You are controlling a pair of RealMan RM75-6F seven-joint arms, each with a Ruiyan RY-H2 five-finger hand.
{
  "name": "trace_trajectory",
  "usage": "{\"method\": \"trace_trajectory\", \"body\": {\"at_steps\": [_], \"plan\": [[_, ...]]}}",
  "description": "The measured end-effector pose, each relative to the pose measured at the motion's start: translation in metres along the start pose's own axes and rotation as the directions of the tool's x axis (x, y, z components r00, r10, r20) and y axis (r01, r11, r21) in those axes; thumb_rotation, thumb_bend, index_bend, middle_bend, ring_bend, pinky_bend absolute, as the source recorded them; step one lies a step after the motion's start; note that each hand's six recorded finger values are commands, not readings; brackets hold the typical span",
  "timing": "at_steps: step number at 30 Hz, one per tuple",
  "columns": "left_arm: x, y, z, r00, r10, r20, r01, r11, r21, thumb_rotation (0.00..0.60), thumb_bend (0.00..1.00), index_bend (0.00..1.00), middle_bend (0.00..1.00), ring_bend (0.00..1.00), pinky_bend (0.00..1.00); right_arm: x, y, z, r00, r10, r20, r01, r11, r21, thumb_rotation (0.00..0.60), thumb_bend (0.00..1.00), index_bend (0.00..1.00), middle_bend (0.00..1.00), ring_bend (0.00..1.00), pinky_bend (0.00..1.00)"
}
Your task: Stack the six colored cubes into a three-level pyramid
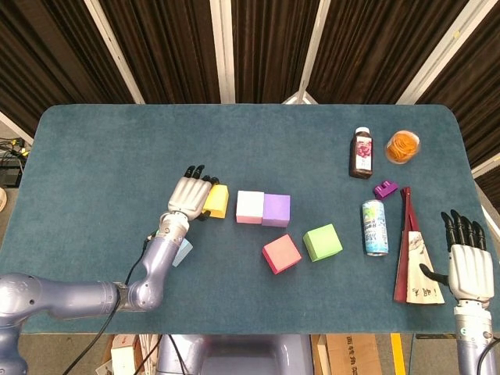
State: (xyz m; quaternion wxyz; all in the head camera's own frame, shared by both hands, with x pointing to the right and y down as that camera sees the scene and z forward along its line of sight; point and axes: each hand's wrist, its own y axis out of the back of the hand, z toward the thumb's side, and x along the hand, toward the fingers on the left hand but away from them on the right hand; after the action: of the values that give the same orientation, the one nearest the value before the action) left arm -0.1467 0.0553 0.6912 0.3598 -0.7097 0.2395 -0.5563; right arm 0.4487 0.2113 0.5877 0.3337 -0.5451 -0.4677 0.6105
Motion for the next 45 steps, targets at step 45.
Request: {"method": "trace_trajectory", "body": {"at_steps": [45], "plan": [[-0.001,-0.011,0.023,1.0,0.02,-0.021,-0.02,1.0,-0.006,0.6,0.35,0.26,0.24,0.0,0.0,-0.002,0.002,-0.005,1.0,-0.003,0.023,0.003,1.0,-0.001,0.6,0.14,0.01,0.05,0.0,0.0]]}}
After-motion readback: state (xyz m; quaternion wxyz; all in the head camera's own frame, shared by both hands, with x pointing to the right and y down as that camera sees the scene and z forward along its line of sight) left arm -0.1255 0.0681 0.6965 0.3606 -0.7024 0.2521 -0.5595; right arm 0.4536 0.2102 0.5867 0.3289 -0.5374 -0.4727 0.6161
